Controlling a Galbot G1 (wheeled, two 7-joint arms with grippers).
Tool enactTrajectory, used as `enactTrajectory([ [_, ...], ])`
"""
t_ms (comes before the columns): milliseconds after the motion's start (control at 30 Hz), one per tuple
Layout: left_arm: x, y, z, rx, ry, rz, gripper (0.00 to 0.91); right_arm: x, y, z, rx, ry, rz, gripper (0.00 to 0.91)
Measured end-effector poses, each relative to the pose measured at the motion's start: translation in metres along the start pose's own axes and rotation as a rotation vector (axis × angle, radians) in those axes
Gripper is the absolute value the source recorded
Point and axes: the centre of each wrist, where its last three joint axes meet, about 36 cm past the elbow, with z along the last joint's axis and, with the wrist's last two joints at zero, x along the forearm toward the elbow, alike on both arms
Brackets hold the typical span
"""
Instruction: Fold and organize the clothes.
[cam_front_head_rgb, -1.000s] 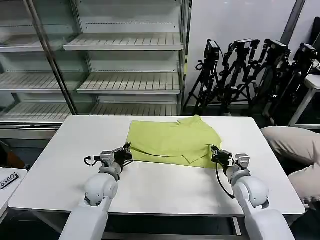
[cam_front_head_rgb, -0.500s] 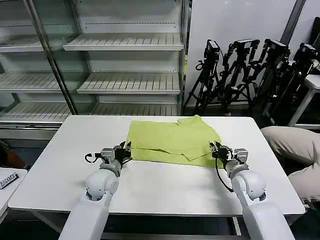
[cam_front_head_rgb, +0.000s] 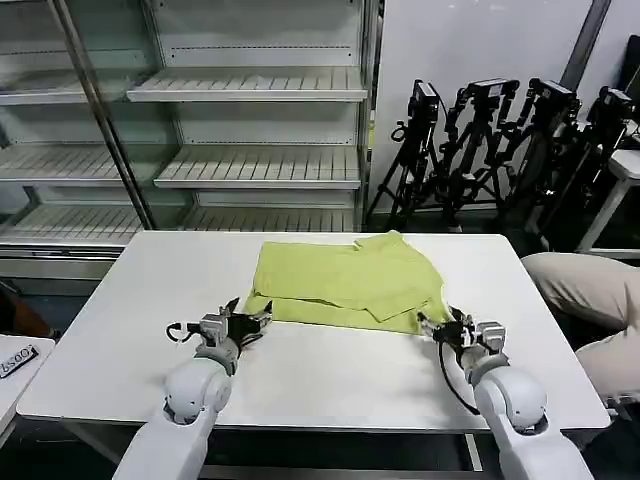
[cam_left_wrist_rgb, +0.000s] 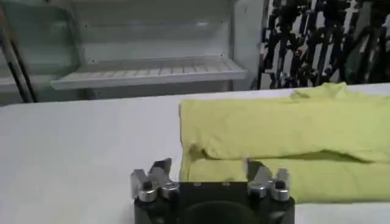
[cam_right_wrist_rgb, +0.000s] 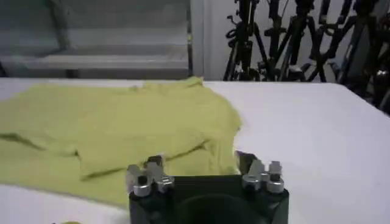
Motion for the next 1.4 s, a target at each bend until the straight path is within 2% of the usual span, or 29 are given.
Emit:
enactTrajectory([
  [300,0.0,-0.003,0.006,0.004,0.018,0.014,0.02,0.004,0.001,0.012,-0.015,0.033,0.034,0.0],
  [733,0.006,-0.008,0.014,0.008,0.034,0.038,0.0,0.012,0.0,0.014,-0.018,0.038,0.038,0.0],
  [967,0.046,-0.005,0.022,-0.011,0.019,0.037,0.0,0.04,0.008,0.019,-0.004,0.034,0.021,0.0],
  [1400,0.143,0.029,0.037,-0.03,0.033,-0.007,0.0,0.109,0.042,0.043,0.05,0.038,-0.023,0.0],
])
